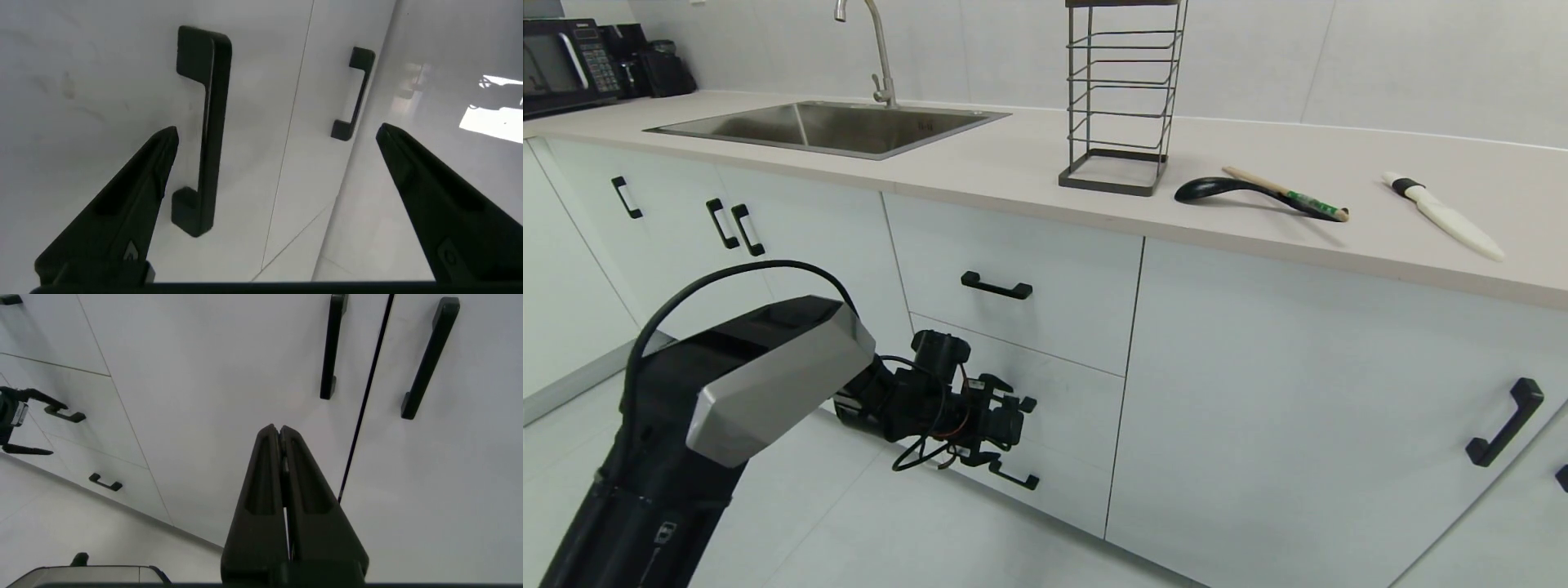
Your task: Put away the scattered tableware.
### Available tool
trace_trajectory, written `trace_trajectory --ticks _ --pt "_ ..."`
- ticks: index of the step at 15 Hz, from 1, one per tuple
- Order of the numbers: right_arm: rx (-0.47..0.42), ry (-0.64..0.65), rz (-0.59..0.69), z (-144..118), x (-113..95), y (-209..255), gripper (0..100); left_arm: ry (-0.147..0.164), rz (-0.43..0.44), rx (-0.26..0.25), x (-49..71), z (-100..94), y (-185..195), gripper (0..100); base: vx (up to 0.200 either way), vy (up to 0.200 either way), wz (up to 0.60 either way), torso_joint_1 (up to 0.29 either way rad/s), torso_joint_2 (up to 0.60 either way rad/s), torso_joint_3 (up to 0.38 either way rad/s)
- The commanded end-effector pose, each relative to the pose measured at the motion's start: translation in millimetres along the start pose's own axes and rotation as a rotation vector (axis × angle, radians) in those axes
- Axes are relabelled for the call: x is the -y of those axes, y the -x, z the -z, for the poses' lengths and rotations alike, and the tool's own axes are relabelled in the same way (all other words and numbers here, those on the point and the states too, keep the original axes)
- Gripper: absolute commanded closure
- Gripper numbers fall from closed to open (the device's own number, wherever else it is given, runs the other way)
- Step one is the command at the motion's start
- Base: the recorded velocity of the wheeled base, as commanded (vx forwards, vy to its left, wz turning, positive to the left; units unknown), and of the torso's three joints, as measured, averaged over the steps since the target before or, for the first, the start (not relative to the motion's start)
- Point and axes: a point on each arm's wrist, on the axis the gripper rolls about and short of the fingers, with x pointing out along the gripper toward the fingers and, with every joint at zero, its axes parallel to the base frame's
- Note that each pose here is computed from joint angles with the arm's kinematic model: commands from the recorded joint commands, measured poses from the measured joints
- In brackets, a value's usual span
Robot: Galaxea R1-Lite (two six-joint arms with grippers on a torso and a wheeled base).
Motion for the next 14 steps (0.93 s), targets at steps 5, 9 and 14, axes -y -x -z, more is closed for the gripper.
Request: trace_trajectory --ticks 5,9,14 --pt "-0.002 0.0 0.0 0.0 0.0 -0.1 100 0.002 0.071 -0.004 12.9 3.8 -13.1 0 0.0 0.0 0.0 0.0 0.0 0.0" --pt "-0.002 0.0 0.0 0.0 0.0 -0.1 100 -0.002 0.122 -0.01 20.0 -0.3 -3.5 0 0.0 0.0 0.0 0.0 0.0 0.0" --pt "-0.002 0.0 0.0 0.0 0.0 -0.1 100 -0.001 0.13 -0.014 22.7 -3.8 9.0 0 0.0 0.0 0.0 0.0 0.0 0.0"
